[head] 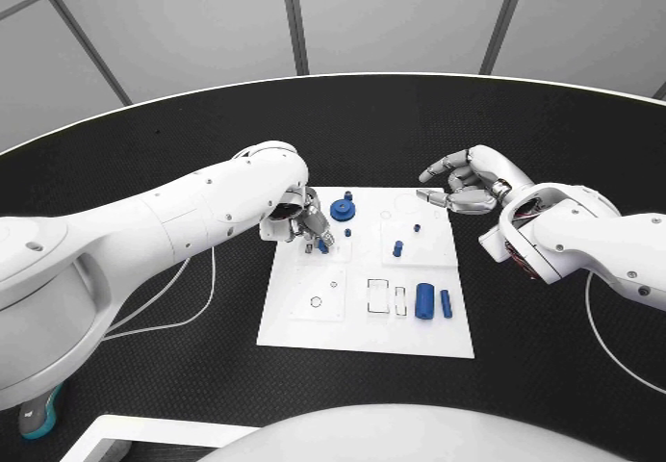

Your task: Assemble the parts on the task board

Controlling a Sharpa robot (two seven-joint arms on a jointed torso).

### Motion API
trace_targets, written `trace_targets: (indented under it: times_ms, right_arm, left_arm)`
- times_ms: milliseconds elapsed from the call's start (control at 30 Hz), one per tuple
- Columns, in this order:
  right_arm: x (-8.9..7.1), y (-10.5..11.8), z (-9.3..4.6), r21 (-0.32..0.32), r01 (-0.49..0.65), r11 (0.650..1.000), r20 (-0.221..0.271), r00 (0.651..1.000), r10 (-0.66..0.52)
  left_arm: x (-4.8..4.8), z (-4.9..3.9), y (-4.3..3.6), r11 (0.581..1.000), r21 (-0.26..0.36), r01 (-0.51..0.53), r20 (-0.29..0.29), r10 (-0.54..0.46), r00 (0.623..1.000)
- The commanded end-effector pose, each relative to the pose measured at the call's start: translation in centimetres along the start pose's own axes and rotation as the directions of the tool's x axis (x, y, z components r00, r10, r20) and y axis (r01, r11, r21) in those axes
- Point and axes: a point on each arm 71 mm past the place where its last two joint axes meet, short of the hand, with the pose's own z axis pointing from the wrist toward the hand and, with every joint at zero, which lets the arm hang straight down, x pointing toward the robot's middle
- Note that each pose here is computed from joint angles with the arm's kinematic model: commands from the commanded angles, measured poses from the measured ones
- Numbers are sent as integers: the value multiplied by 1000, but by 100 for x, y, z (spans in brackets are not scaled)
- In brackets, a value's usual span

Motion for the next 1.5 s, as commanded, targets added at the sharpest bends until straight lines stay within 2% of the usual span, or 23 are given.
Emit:
trace_targets:
  times_ms: [33, 500, 1500]
  right_arm:
    - [1, 1, 1, 0, 0, 1000, 0, 1000, 0]
    - [5, 1, 4, 0, 0, 1000, -2, 1000, 0]
    - [0, 2, 1, 0, -1, 1000, 3, 1000, 1]
  left_arm:
    - [1, 1, -2, 1000, 1, 1, 0, -1, 1000]
    - [14, 5, 7, 1000, -5, -10, -16, 10, 1000]
    - [12, 8, 7, 1000, -5, -3, -12, 3, 1000]
